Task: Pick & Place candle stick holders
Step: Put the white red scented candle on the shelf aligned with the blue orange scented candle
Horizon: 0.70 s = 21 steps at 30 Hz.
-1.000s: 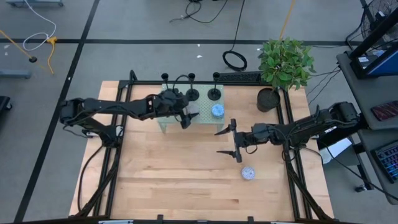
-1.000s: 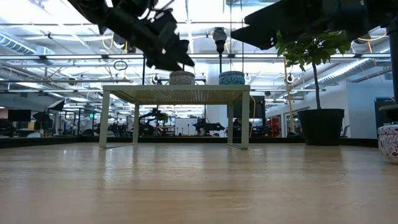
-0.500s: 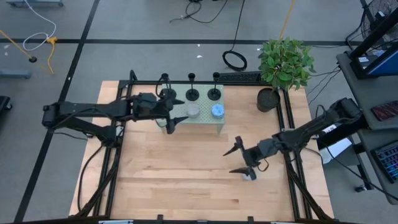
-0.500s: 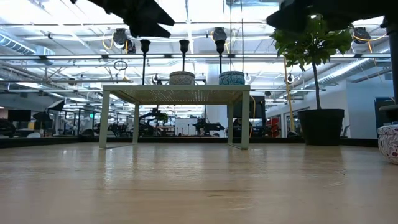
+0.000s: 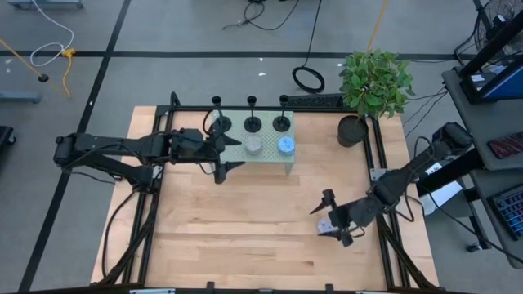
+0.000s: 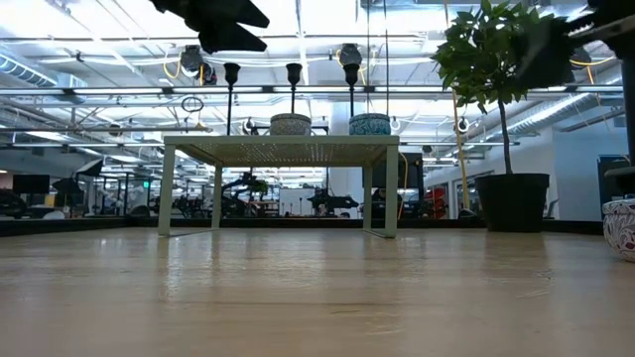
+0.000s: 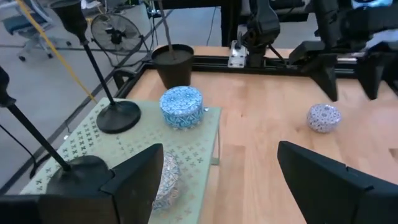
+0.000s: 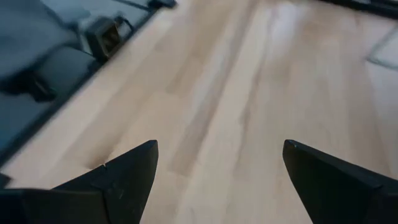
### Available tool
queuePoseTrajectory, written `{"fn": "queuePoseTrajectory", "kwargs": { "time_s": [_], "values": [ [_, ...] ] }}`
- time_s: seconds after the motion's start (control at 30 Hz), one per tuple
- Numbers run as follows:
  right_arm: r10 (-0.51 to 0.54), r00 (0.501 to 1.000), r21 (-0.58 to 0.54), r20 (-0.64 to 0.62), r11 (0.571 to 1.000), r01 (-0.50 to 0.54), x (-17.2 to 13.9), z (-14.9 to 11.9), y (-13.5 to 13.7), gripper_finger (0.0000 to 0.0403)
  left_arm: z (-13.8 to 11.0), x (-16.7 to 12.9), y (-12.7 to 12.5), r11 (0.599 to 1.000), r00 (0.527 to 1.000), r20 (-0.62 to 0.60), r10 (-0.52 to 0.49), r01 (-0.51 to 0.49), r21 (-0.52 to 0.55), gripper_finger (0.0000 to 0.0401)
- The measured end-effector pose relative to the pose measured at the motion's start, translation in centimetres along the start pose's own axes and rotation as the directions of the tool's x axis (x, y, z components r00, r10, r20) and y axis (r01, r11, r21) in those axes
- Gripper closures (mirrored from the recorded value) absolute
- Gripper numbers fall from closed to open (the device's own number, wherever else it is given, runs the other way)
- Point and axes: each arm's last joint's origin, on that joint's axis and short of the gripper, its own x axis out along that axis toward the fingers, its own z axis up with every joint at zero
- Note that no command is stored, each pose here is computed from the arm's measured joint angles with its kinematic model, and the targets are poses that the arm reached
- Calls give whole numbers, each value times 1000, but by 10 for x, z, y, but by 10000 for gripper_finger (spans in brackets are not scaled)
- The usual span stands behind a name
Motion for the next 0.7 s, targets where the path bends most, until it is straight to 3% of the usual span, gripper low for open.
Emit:
{"fn": "queuePoseTrajectory", "kwargs": {
  "time_s": [0.13,0.3,0.53,0.63,0.7],
  "values": [
    [12,998,59,-69,998,-8,1,-18,5,67,0,0,0,1000,1000,0,-1,1,-31,77],
    [43,998,108,-36,993,-39,5,-56,7,67,0,0,0,999,1000,1,-1,1,-36,77],
    [65,975,193,214,975,-108,-3,-102,-3,67,0,0,0,998,1000,1,-1,1,-60,77],
    [69,936,212,346,966,-149,-8,-91,-3,67,0,0,-1,997,1000,2,-1,1,-72,77],
    [70,938,195,338,970,-143,-7,-92,-3,67,1,0,0,996,1000,9,12,-11,-88,77]
  ]
}}
